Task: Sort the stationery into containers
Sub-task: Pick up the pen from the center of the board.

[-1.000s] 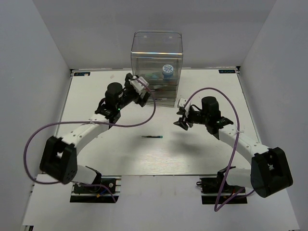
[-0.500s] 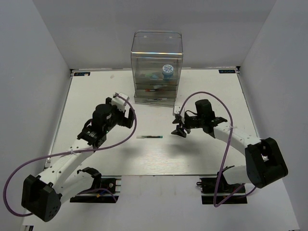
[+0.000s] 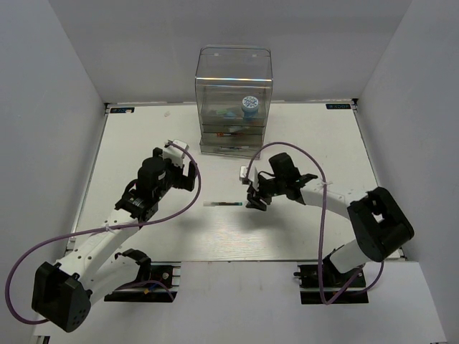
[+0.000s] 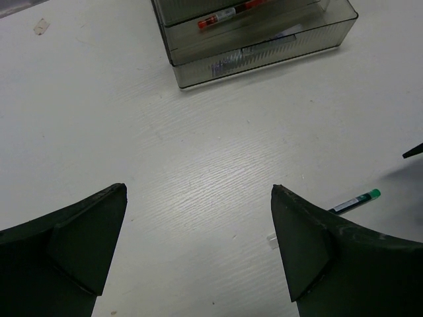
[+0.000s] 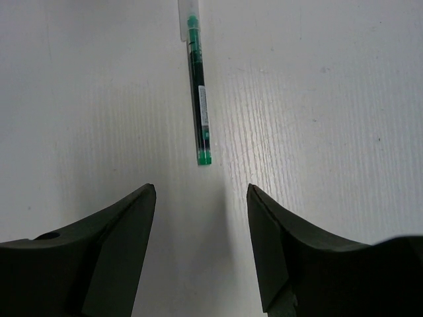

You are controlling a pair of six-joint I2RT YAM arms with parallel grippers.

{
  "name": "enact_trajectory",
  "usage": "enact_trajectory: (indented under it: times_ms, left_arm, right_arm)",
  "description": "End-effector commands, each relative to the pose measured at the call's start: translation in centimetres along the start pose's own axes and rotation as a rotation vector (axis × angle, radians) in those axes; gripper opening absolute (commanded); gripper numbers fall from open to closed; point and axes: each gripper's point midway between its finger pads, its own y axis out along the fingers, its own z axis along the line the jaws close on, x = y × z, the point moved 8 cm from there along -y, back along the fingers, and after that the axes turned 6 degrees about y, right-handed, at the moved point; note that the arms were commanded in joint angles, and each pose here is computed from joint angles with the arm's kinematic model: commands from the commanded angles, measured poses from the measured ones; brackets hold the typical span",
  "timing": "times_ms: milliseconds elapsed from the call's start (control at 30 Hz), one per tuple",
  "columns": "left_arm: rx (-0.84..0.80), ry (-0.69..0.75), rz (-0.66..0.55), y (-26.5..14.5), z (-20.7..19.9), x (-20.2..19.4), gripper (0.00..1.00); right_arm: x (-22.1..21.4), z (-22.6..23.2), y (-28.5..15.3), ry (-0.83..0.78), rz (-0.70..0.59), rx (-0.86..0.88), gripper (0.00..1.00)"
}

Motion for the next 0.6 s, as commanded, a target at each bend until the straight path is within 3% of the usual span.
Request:
enact_trajectory:
  times_ms: [0, 333, 567]
  left_arm:
    - [0.068, -0.018, -0.017, -0.3, 0.7, 0.5, 1.0]
    - [0.147, -0.018, 0.004, -0.8, 1.5, 0.0, 1.0]
    - [0.182, -0.019, 0.0, -1.3, 1.8, 0.2, 1.0]
  right_arm:
    - [2.1, -1.5, 1.1, -0.04, 0.001, -0.109, 0.64]
    - [2.4, -2.3, 4.6, -0.044, 0.075, -0.104, 0.64]
    - [2.1, -1.3, 6.2, -0.062, 0.112, -0.051, 0.58]
